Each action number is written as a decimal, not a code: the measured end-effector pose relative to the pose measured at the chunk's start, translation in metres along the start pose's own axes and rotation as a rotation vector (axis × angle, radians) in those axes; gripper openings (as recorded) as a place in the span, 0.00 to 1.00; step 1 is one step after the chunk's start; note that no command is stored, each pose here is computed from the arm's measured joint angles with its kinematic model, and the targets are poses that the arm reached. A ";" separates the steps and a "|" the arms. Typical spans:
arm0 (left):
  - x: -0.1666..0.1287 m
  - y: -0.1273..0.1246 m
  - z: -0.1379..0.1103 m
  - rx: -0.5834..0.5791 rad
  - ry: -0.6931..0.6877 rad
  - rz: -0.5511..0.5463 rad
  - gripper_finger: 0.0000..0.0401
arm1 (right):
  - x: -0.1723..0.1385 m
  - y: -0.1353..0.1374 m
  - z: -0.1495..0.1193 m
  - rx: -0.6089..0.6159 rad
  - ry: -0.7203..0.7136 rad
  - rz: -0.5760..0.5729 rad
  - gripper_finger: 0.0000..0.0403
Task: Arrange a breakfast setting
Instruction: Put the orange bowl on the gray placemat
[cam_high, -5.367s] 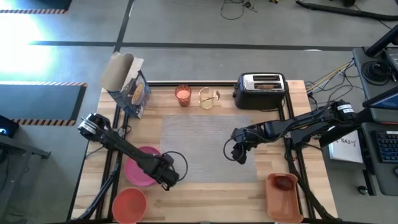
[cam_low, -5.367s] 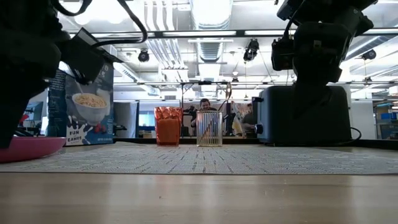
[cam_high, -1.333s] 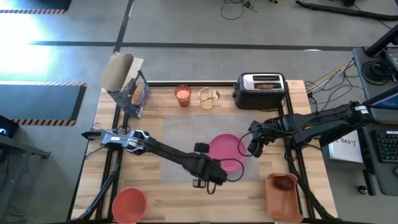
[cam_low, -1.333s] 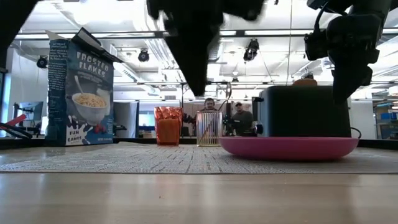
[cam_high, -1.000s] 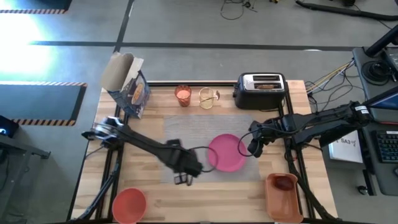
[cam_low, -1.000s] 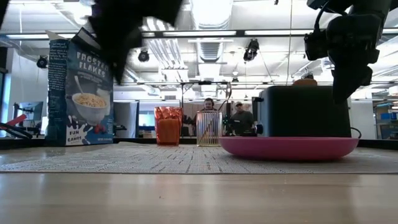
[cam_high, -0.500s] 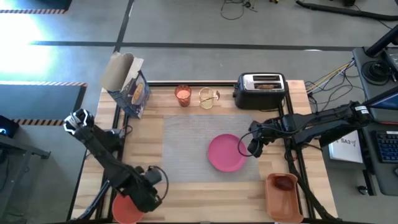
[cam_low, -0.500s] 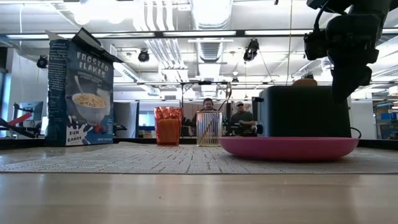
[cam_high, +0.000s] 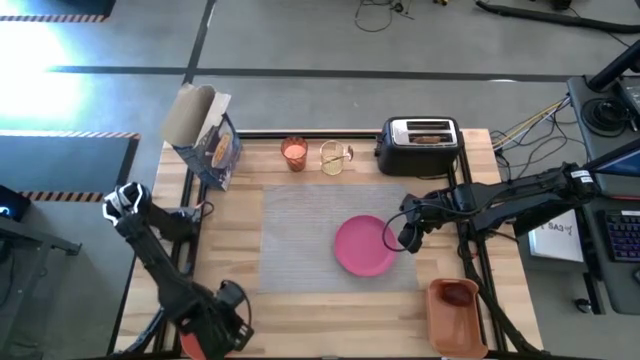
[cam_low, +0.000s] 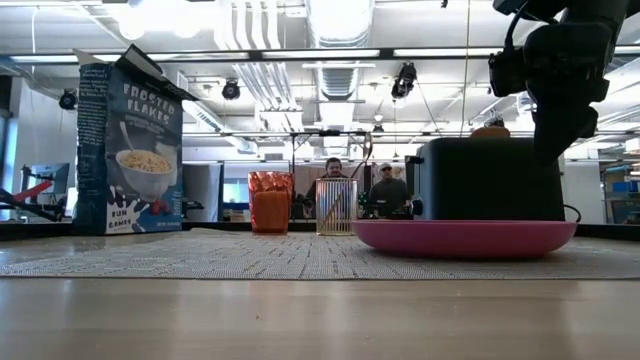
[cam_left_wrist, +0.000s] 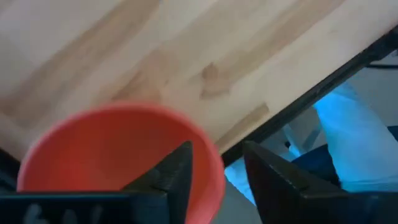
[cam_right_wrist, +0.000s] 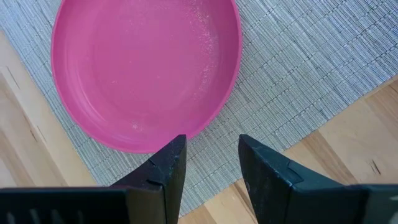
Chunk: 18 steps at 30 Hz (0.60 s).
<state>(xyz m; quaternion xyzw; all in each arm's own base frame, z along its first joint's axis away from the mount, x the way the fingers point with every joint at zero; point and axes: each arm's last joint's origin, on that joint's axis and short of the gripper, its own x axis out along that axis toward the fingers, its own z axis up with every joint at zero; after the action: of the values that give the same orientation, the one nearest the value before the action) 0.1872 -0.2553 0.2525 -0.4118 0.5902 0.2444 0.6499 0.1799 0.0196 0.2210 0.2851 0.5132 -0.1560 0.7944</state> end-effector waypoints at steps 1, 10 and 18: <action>0.001 0.000 -0.004 -0.009 0.002 0.006 0.35 | 0.000 0.000 0.000 0.000 0.000 0.000 0.34; 0.031 -0.015 -0.027 -0.036 0.008 0.039 0.57 | 0.000 0.000 0.000 0.000 0.000 0.000 0.34; 0.061 -0.027 -0.041 -0.003 -0.045 0.190 0.59 | 0.000 0.000 0.001 0.000 -0.005 0.005 0.34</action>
<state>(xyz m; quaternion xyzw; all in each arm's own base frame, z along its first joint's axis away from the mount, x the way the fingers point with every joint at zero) 0.1970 -0.3143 0.2018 -0.3492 0.6115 0.3150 0.6363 0.1806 0.0196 0.2213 0.2859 0.5103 -0.1548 0.7962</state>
